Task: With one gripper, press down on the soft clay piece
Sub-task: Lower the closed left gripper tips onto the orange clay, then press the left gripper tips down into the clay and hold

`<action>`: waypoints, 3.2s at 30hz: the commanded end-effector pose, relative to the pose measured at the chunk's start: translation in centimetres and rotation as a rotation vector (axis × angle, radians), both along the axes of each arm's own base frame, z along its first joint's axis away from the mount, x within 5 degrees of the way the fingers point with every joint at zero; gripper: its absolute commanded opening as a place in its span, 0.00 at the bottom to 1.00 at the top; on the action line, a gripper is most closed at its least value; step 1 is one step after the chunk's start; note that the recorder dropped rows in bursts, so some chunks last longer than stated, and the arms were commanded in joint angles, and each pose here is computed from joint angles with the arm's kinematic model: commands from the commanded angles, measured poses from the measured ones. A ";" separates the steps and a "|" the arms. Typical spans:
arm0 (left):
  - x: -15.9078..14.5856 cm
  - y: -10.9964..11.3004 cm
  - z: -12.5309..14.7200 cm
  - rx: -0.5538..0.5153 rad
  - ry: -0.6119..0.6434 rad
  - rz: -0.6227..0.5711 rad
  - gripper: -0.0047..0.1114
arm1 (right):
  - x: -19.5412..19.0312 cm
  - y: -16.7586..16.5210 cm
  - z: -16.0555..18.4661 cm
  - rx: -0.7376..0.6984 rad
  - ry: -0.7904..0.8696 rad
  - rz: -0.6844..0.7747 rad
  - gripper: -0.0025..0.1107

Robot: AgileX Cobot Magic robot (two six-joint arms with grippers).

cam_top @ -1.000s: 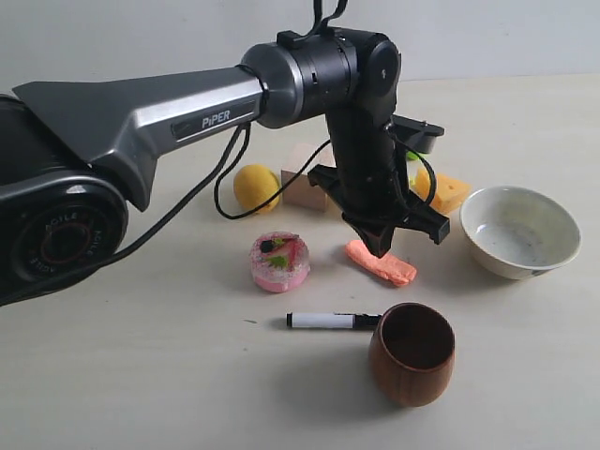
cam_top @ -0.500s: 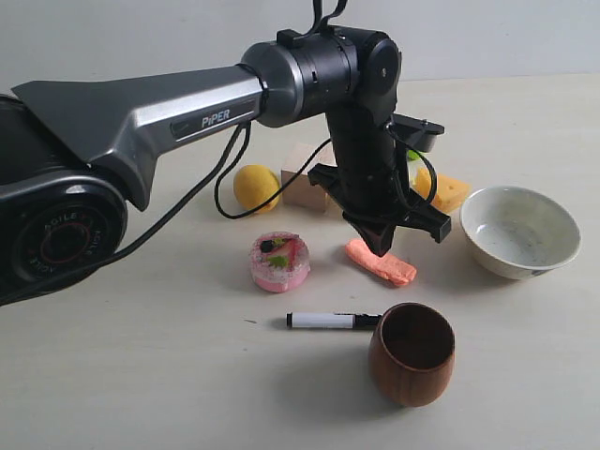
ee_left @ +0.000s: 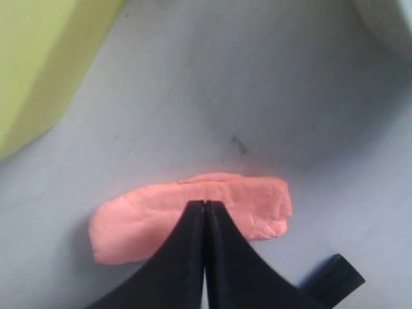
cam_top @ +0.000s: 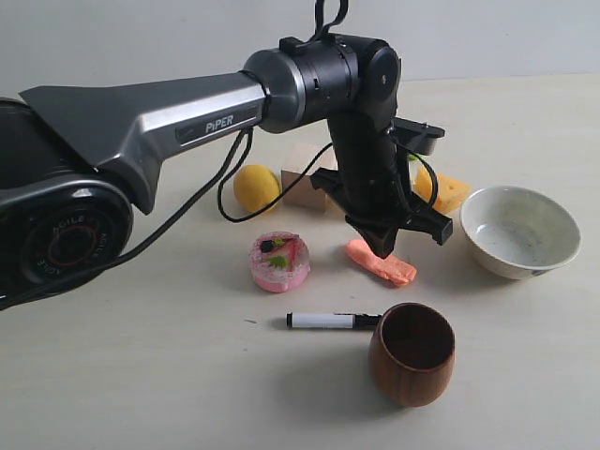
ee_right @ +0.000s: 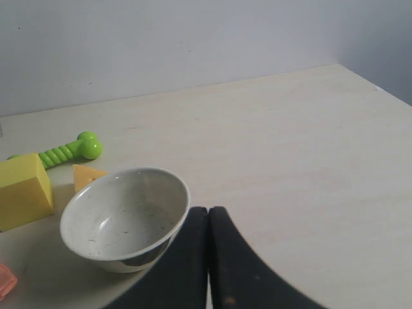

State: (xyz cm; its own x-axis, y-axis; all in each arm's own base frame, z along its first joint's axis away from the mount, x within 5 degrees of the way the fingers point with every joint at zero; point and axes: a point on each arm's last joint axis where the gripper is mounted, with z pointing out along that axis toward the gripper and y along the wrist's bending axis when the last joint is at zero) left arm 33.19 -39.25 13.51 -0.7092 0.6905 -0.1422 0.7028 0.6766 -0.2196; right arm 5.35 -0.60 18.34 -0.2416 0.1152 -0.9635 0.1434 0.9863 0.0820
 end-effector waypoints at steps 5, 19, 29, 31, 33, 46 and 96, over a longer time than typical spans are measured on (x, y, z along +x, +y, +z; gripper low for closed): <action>-0.1 -0.2 0.3 0.001 -0.023 -0.003 0.04 | 0.0 0.0 0.0 -0.010 -0.010 0.001 0.02; -0.1 -0.3 -1.5 0.026 0.001 -0.003 0.04 | 0.0 0.0 0.0 -0.010 -0.010 0.001 0.02; -0.2 -0.2 -3.1 0.048 0.035 -0.003 0.04 | 0.0 0.0 0.0 -0.010 -0.010 0.001 0.02; -0.2 -0.2 -3.3 0.049 0.038 -0.002 0.04 | 0.0 0.0 0.0 -0.010 -0.010 0.001 0.02; -0.2 -0.2 -3.3 0.049 0.038 -0.002 0.04 | 0.0 0.0 0.0 -0.010 -0.010 0.001 0.02; -0.3 -0.2 -4.7 0.073 0.063 -0.003 0.04 | 0.0 0.0 0.0 -0.010 -0.010 0.001 0.02; -1.0 0.4 -10.3 0.157 0.169 0.020 0.04 | 0.0 0.0 0.0 -0.010 -0.010 0.001 0.02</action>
